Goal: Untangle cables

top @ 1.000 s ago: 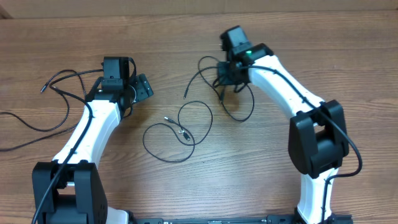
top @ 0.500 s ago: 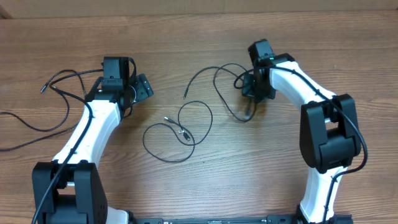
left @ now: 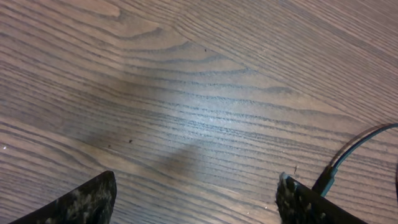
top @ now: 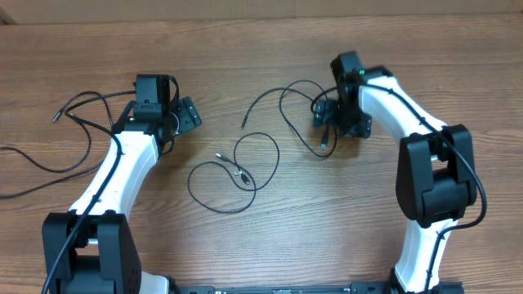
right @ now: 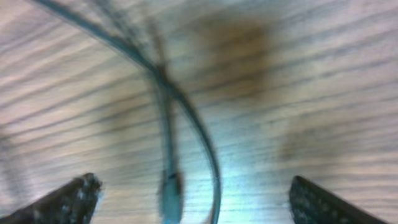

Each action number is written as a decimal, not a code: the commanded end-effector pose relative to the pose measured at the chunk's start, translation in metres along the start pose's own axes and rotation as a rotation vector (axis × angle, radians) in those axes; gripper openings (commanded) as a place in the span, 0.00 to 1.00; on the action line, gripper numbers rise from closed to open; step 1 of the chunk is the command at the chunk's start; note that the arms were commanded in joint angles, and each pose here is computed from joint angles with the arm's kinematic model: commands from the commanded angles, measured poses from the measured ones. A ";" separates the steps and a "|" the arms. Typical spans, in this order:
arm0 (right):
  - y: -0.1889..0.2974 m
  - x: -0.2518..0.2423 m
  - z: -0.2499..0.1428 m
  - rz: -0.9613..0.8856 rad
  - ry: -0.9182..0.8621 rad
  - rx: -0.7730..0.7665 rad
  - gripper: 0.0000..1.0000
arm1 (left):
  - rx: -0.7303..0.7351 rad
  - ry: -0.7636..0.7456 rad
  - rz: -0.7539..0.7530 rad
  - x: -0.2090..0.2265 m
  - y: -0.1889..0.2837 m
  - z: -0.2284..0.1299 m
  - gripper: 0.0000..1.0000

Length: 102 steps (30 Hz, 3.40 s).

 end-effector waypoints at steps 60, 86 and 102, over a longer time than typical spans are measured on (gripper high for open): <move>0.084 0.028 0.024 0.103 0.085 -0.139 1.00 | 0.288 -0.042 0.155 -0.073 0.009 -0.140 0.10; 0.084 0.028 0.024 0.103 0.085 -0.139 1.00 | 0.385 -0.082 0.174 -0.082 -0.025 -0.151 0.67; 0.084 0.028 0.024 0.103 0.085 -0.138 1.00 | 0.470 -0.108 0.209 -0.075 -0.023 -0.181 0.52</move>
Point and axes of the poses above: each gripper's point midway between its finger pads, its own y axis back along the fingers, its own x axis along the line the jaws close on, z = x × y, the point moved 6 cm from there along y, back along the fingers, and after that the axes turned 2 degrees about y, right-handed, at the moved point
